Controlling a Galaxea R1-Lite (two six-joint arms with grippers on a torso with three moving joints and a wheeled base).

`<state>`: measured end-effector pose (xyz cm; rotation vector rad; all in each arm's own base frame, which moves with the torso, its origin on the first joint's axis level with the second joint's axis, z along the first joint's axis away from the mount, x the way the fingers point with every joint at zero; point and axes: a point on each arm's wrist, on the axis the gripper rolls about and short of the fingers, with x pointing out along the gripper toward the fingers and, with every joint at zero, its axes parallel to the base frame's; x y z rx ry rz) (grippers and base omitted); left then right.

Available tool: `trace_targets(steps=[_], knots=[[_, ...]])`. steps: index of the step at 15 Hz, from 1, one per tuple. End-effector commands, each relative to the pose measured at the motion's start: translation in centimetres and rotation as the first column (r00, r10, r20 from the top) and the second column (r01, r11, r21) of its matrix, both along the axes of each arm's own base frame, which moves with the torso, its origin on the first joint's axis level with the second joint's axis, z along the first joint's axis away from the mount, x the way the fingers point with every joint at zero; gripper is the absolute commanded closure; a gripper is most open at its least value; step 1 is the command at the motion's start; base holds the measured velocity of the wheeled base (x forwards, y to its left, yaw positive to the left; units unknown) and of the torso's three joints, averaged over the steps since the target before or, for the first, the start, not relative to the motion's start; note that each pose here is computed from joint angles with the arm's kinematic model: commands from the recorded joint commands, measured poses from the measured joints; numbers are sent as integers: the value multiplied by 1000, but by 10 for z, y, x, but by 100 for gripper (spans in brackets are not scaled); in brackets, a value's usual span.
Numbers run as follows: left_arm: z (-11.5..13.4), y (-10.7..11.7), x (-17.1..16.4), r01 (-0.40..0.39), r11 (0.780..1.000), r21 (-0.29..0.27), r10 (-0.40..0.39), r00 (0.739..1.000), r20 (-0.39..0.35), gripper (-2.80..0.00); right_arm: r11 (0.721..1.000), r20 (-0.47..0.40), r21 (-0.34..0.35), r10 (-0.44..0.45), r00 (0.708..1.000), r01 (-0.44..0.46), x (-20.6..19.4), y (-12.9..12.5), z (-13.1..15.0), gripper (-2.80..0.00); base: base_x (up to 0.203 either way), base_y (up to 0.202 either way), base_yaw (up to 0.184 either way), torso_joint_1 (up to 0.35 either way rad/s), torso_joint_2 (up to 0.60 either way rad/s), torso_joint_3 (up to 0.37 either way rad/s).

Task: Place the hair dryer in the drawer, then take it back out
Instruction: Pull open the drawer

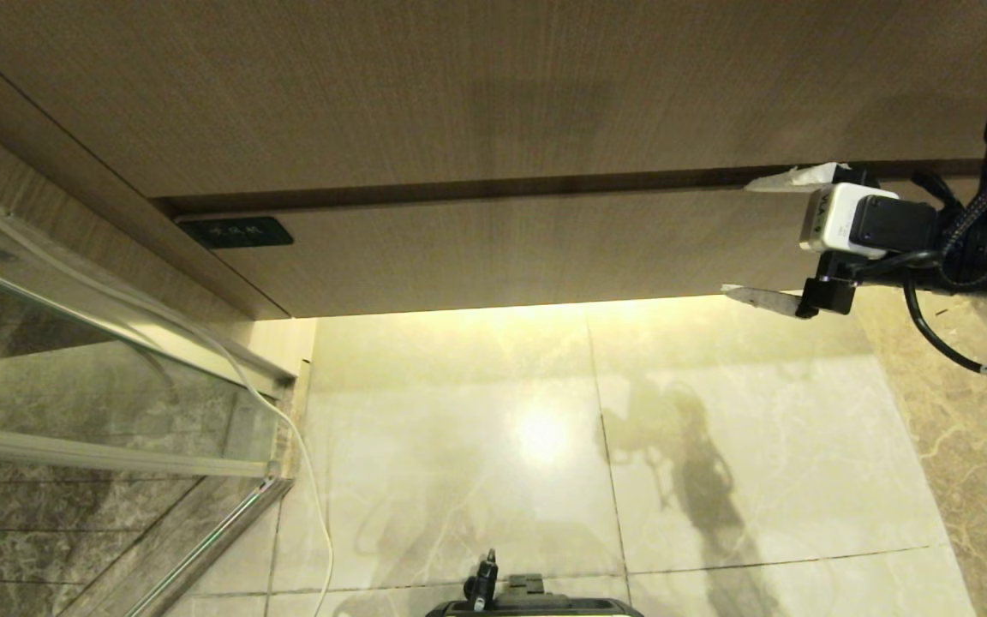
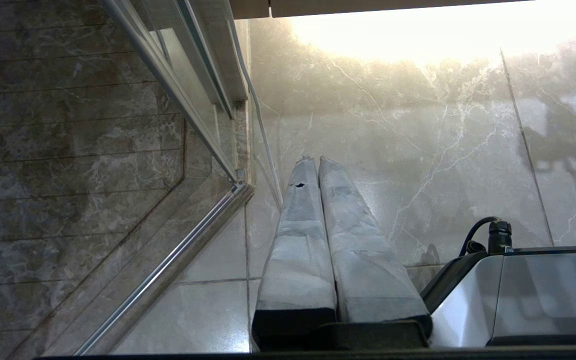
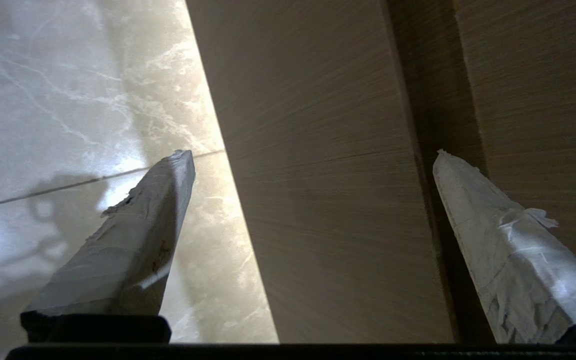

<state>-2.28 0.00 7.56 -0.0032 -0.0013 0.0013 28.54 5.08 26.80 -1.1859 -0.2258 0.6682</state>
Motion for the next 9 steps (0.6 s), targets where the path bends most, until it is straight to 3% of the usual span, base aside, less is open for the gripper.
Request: trace_targets(steps=[1, 9], knots=[[0, 0, 0, 0, 1000, 0, 0, 1000, 1, 0, 1000, 7, -12, 2, 1000, -1, 7, 0, -2, -280, 0, 0, 0, 0, 0, 0], [0, 0, 0, 0, 1000, 0, 0, 1000, -1, 0, 999, 27, -27, -18, 999, 19, 24, 1, -13, -280, 0, 0, 0, 0, 0, 0]])
